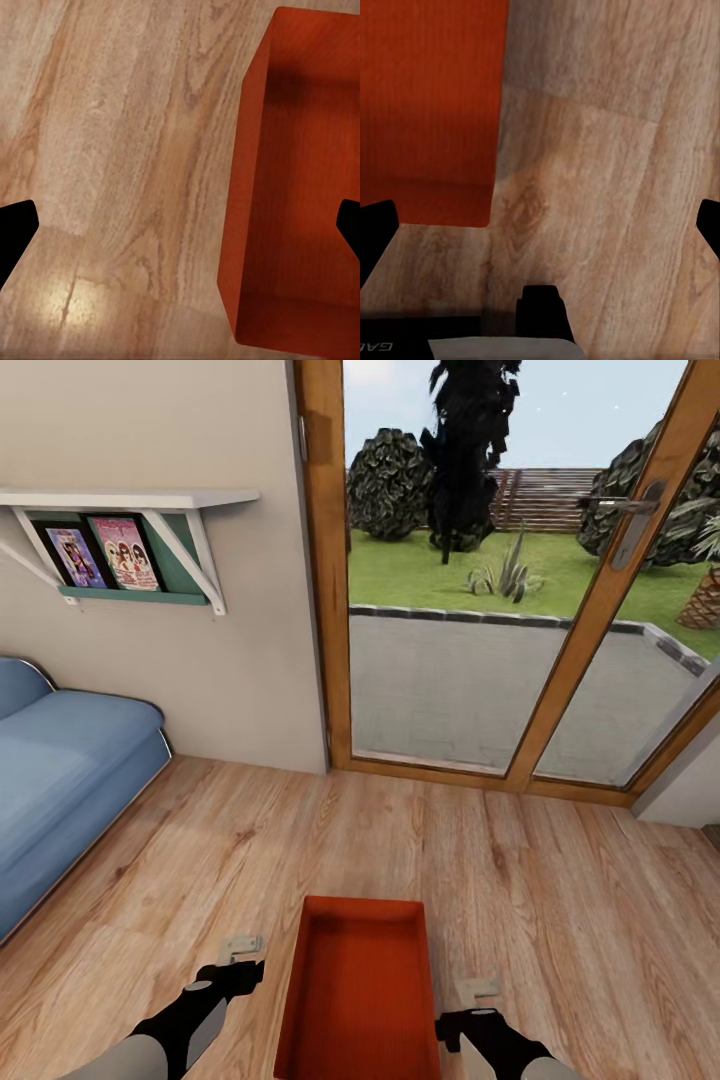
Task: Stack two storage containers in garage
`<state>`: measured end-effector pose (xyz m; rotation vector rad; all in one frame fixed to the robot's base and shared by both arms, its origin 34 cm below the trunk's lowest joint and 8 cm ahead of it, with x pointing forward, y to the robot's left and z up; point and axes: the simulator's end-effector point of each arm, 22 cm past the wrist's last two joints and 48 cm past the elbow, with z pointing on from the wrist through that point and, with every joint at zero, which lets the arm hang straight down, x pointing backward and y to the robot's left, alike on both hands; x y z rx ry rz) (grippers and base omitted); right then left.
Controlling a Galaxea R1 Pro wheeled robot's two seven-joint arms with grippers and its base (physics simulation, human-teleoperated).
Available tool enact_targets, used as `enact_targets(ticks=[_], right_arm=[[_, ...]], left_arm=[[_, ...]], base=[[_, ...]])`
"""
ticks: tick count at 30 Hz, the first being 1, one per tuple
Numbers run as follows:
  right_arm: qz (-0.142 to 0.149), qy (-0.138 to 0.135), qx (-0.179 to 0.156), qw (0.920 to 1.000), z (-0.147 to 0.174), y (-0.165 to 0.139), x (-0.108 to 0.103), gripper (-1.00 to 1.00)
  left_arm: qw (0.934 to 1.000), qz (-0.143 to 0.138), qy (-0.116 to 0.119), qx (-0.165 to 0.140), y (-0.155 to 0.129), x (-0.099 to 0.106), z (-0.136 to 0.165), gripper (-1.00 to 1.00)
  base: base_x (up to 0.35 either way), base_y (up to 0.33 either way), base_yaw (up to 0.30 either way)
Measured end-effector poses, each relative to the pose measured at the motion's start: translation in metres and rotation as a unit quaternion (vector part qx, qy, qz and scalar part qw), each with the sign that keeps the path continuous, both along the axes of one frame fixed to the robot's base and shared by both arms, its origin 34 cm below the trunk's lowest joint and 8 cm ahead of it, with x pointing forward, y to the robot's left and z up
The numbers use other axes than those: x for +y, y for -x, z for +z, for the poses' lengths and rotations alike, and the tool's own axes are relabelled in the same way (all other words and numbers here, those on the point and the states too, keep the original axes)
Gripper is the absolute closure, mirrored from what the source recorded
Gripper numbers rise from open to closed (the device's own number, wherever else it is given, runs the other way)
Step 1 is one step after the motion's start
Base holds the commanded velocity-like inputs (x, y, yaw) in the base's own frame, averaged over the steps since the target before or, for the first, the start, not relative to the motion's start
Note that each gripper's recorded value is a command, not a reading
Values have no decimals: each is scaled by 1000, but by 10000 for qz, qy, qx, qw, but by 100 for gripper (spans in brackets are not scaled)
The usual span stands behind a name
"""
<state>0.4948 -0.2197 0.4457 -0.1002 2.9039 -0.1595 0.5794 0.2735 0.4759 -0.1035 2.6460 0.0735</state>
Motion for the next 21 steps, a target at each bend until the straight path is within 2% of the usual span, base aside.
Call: enact_targets(ticks=[12,21], right_arm=[[5,3,32,10000,1,-3,-1,-100],[-28,89,-183,9998,12,-35,-16,-100]], left_arm=[[10000,-4,-2,23,3,-1,-1,-100],[10000,-2,-2,21,3,-1,-1,-100]], base=[[0,0,0],[0,0,0]])
